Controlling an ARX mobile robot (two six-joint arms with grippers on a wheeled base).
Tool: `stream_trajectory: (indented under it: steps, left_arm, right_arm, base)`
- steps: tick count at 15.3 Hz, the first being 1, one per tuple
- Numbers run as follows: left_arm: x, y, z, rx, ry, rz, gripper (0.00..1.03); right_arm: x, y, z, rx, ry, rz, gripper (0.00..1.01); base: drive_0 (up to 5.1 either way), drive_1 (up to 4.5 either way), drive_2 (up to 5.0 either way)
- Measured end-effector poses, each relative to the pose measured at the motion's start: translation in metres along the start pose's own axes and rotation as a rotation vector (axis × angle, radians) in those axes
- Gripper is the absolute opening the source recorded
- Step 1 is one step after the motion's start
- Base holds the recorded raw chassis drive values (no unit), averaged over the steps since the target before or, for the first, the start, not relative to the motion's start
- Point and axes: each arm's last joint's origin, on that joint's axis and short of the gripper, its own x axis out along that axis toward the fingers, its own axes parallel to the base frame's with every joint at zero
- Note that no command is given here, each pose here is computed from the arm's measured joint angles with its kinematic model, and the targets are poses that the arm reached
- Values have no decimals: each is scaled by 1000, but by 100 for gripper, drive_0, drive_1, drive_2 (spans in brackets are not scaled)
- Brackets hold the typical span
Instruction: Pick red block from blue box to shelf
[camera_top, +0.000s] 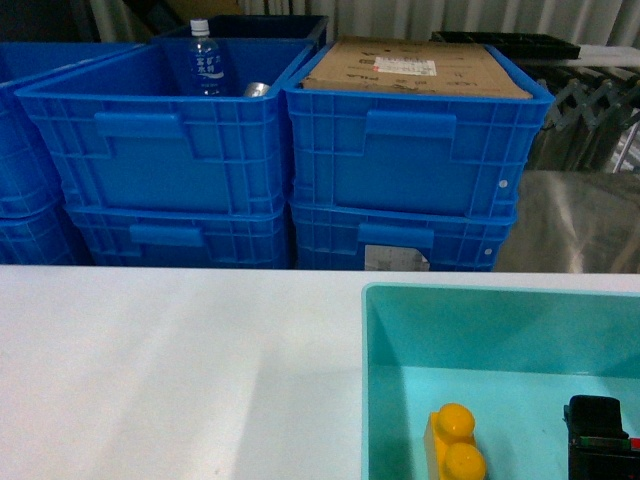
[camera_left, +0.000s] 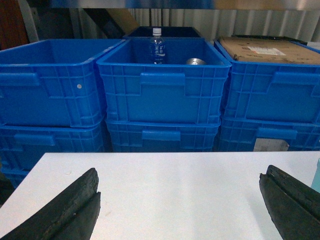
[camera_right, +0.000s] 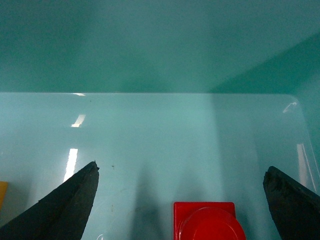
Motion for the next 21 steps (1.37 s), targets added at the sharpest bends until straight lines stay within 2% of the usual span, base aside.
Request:
stream_trajectory:
  steps: [3,7,10,15,21]
  left_arm:
    - [0,0,0,0,0,0,98]
    - [0,0,0,0,0,0,98]
    - [0,0,0,0,0,0,98]
    - [0,0,0,0,0,0,98]
    - [0,0,0,0,0,0,98]
  right_arm:
    - [3,0,-2,10,-9,1,98]
    - [12,2,-12,0,22,-10,98]
    - [21,1,-10,14,10,-7,98]
    - [30,-12,-10,61,5,-16,98]
    - [33,-8,-17,56,25,5,98]
  base:
    - [0,0,0]
    - [0,0,0]
    - [0,0,0]
    - [0,0,0]
    - [0,0,0]
